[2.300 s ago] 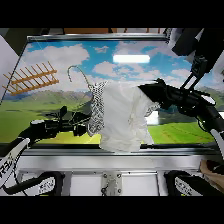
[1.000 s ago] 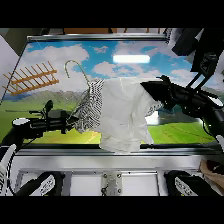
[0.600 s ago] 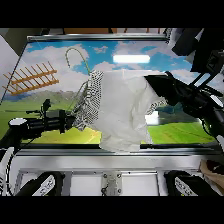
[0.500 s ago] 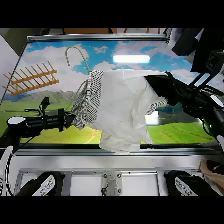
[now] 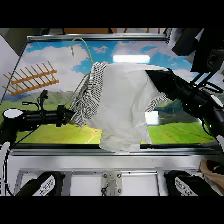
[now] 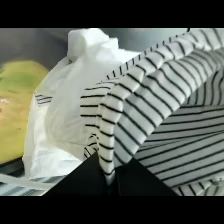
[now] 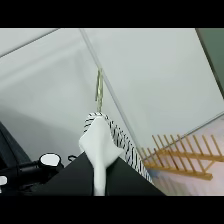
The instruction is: Fold the clothes and pants, and hang the long-sleeved shirts on hangers.
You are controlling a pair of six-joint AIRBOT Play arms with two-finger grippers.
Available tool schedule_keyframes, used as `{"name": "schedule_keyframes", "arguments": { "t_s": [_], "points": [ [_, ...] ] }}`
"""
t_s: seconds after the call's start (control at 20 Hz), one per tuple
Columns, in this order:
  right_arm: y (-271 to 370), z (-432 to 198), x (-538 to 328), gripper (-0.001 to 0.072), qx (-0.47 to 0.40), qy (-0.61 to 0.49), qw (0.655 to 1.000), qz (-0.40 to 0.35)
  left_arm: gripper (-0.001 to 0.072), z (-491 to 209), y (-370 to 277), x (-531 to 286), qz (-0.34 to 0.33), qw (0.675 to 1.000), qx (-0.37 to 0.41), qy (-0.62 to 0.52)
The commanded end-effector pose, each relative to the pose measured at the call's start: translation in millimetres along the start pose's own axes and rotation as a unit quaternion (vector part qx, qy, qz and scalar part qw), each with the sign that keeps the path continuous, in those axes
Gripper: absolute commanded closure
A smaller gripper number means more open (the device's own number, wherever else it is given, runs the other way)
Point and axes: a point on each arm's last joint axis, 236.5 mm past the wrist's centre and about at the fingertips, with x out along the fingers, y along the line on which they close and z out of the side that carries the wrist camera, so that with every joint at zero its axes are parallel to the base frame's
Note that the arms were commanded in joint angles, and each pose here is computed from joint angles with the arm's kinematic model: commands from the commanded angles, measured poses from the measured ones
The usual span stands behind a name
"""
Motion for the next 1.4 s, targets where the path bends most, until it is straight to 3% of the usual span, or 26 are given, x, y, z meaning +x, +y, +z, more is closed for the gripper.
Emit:
{"name": "schedule_keyframes", "arguments": {
  "t_s": [0.0, 0.45, 0.85, 1.35],
  "points": [
    [-2, 8, 0, 0.0704, 0.025, -0.016, 1.0, -0.005, 0.0696, -6, -1, 13, 0.019, 1.0, 0.017, 0.011],
    [-7, 16, 0, 0.0704, 0.032, -0.033, 0.999, -0.014, 0.0696, -5, -4, 17, 0.018, 1.0, 0.017, 0.008],
    [-14, -19, -1, 0.0704, 0.007, 0.041, 0.999, -0.029, 0.0696, 18, 13, -22, 0.012, 0.999, -0.025, -0.035],
    [-17, -40, -4, 0.0704, -0.01, 0.086, 0.996, -0.035, 0.0697, 81, -66, -96, 0.027, 0.987, 0.103, -0.124]
  ]
}}
